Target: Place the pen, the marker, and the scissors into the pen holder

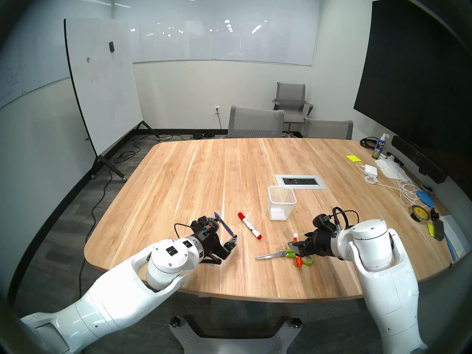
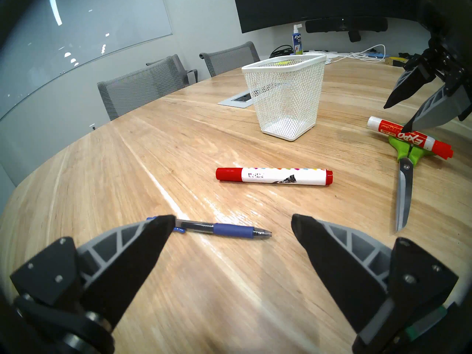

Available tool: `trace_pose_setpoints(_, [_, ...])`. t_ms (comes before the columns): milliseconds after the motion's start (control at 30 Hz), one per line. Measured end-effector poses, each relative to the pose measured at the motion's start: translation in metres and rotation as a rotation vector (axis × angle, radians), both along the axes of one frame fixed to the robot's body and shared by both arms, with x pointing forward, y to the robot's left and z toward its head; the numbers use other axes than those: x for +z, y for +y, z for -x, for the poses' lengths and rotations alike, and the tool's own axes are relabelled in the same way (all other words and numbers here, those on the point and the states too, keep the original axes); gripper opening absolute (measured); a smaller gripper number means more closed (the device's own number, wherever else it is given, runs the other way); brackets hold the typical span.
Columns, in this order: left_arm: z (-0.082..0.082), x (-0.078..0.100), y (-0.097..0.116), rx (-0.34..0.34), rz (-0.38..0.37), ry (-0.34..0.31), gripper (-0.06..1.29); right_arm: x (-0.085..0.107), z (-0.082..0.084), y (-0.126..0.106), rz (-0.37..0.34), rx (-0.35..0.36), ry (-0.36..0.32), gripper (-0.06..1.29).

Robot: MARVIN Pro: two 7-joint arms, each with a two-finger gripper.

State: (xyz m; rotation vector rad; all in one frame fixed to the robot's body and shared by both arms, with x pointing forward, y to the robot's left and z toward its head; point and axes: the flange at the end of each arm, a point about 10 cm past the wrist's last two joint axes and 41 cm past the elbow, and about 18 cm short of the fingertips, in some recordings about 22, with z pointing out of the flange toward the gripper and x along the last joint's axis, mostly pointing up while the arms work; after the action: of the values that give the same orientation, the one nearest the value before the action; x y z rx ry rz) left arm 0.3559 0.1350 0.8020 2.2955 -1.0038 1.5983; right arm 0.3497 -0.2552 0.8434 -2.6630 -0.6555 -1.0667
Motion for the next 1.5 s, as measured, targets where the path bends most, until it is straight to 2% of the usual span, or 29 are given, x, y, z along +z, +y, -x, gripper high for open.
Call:
trace_pose_setpoints(1167, [0.000, 0.000, 0.000, 0.000, 0.000, 0.000, 1.22, -0.017, -0.006, 0.000, 0.029, -0.010, 0.043, 1.21])
trace_pose_setpoints(1500, [0.000, 0.000, 0.000, 0.000, 0.000, 0.000, 1.22, -0.017, -0.005, 0.000, 0.031, -0.010, 0.044, 0.94])
